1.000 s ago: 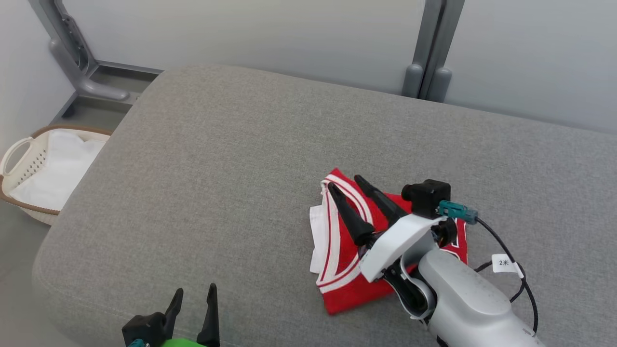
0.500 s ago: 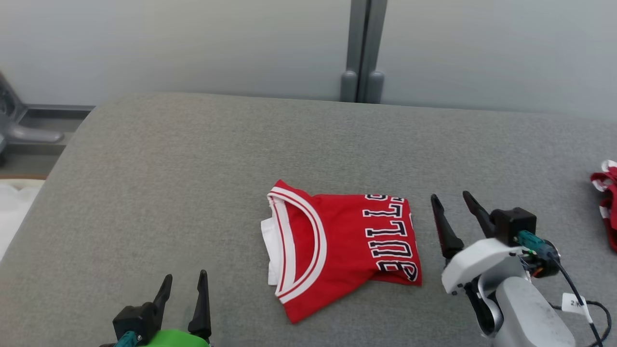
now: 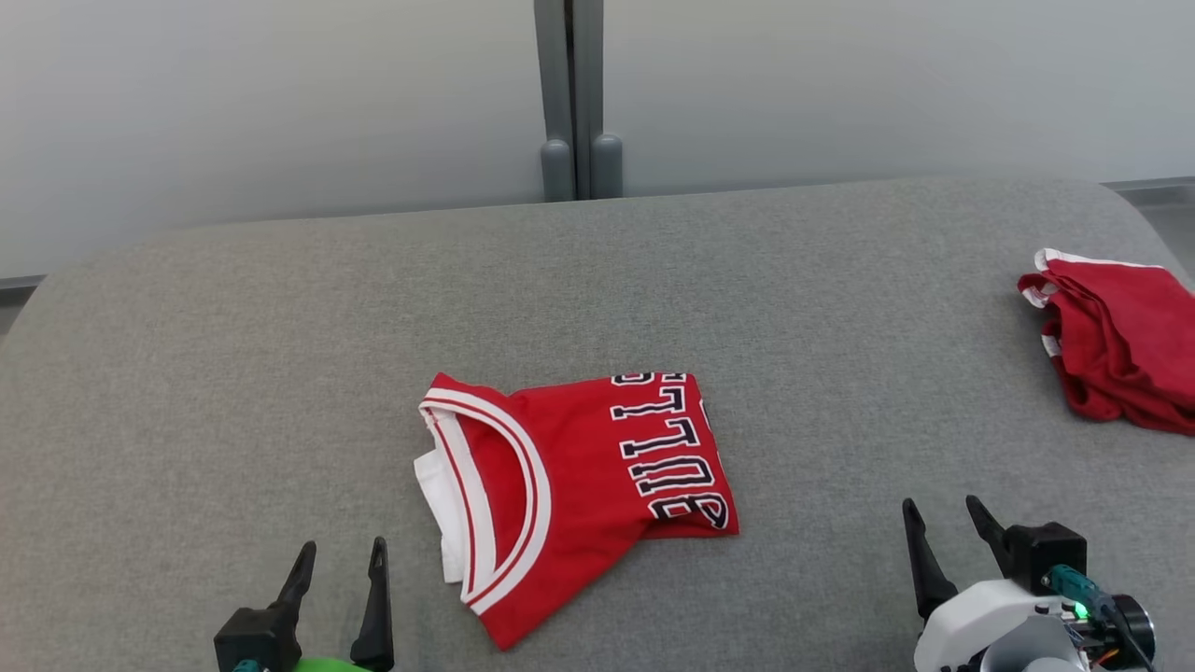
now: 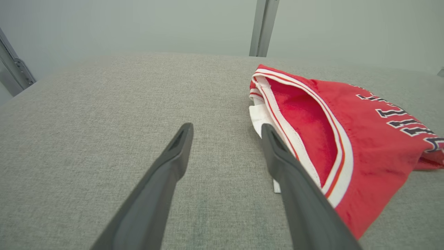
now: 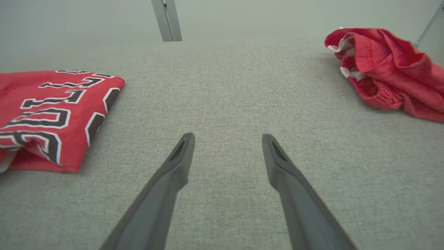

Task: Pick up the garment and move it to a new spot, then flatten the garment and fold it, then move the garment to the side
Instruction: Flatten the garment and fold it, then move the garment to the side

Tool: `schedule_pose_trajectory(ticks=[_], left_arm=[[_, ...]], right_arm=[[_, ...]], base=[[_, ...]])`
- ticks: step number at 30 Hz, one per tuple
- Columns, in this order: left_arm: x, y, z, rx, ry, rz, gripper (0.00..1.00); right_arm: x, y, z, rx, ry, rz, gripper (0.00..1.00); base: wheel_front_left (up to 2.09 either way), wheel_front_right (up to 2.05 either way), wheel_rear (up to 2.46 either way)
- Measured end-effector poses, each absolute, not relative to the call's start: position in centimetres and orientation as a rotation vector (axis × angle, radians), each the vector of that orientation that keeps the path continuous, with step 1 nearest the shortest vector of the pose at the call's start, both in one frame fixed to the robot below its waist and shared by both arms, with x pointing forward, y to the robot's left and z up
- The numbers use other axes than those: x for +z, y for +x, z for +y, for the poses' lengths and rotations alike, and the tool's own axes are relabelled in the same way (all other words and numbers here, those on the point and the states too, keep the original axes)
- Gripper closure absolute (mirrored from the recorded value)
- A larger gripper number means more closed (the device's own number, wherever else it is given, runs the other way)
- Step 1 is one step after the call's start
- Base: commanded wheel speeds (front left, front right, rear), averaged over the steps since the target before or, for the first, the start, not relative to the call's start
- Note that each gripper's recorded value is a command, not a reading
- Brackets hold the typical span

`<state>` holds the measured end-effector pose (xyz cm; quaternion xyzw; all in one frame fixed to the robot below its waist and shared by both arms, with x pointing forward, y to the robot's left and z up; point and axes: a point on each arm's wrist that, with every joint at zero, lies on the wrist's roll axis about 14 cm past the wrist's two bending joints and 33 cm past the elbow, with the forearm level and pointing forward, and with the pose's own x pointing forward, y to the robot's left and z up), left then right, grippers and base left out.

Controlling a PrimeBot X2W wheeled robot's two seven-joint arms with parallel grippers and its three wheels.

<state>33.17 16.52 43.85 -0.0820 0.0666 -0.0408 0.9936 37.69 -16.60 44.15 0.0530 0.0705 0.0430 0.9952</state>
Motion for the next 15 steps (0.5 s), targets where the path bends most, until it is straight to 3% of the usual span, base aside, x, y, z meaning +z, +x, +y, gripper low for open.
schedule_pose_trajectory(ticks=[6,15], left_arm=[[43.6,33.1,15.9,-0.099,-0.162,0.142,0.00],[43.6,33.2,16.0,-0.087,-0.179,0.143,0.00]], right_arm=[[43.7,37.2,-16.5,0.089,0.113,0.154,0.00],[46.4,41.5,-8.2,0.329,0.135,0.108,0.00]], base=[[0.00,0.00,0.00],[0.00,0.00,0.00]])
